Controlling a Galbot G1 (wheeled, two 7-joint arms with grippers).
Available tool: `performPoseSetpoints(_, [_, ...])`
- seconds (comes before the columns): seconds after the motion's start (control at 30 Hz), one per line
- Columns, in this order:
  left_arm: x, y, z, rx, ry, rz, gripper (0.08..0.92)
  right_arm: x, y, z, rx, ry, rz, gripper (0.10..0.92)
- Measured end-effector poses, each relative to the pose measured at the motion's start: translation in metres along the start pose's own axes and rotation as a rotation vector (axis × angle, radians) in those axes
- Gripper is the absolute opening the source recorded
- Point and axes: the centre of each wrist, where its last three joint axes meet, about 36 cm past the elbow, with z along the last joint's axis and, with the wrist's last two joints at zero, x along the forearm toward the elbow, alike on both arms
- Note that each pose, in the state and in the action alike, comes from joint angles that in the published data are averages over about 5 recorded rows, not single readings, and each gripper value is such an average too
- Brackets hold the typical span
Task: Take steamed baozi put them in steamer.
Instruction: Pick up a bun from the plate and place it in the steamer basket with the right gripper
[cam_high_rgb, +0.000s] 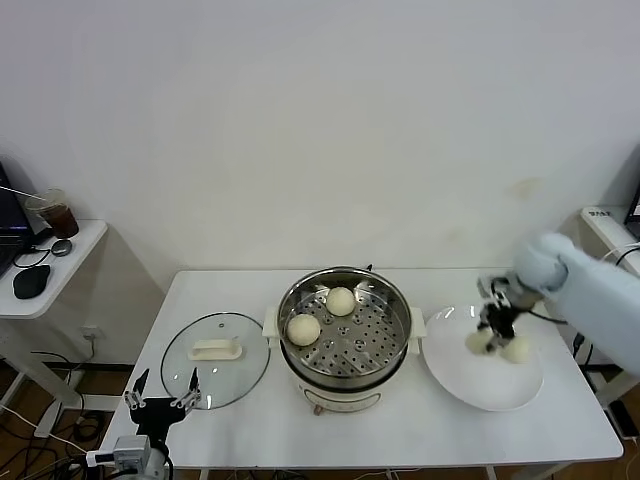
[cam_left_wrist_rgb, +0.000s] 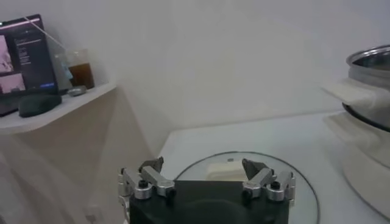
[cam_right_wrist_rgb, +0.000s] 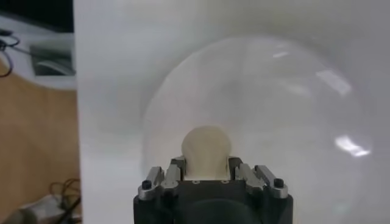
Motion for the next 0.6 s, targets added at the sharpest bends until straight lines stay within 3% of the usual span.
performPoseSetpoints(0.33, [0.004,0.002,-0.009,-0.003,-0.027,-0.004,0.823,0.085,-0.044,-0.109,0.391,-0.106,0.082,0.458])
performPoseSetpoints(0.6, [0.007,0.0,-0.012,0.006,-0.031,-0.004,0.823,0.089,-0.031,-0.191,0.833,-0.088,0.071,0.458])
